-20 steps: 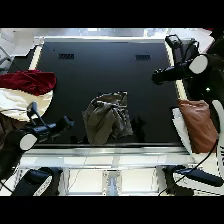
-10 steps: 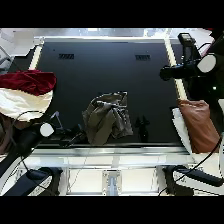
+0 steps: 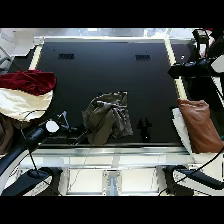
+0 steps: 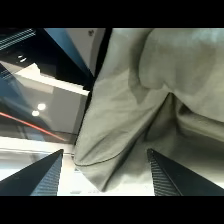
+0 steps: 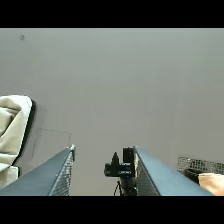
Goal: Fold the shirts.
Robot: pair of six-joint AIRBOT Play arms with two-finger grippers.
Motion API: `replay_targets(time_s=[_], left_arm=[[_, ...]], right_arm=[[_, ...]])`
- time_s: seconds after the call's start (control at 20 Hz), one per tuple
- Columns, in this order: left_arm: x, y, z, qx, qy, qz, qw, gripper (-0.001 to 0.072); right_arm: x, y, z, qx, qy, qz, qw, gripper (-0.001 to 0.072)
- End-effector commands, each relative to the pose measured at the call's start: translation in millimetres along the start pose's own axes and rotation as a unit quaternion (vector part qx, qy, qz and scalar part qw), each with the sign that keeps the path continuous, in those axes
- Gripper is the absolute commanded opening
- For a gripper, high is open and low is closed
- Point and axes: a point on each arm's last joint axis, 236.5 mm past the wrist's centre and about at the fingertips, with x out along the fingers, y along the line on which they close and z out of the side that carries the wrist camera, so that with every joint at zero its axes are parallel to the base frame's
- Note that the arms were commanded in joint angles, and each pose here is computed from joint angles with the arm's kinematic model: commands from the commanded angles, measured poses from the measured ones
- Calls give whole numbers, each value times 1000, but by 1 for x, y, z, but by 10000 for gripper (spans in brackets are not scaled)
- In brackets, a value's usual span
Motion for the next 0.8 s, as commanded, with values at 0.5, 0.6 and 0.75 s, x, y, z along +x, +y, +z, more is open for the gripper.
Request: replay_targets(time_s=[0.5, 0.6, 0.75], left_arm=[[22, -36, 5, 0, -19, -62, 998, 11], [20, -38, 5, 5, -21, -66, 998, 11], [8, -49, 6, 19, -34, -84, 996, 10]], right_arm=[[1, 3, 1, 6, -3, 8, 1000, 421], [15, 6, -4, 16, 5, 19, 1000, 421], [67, 33, -43, 83, 60, 92, 990, 422]])
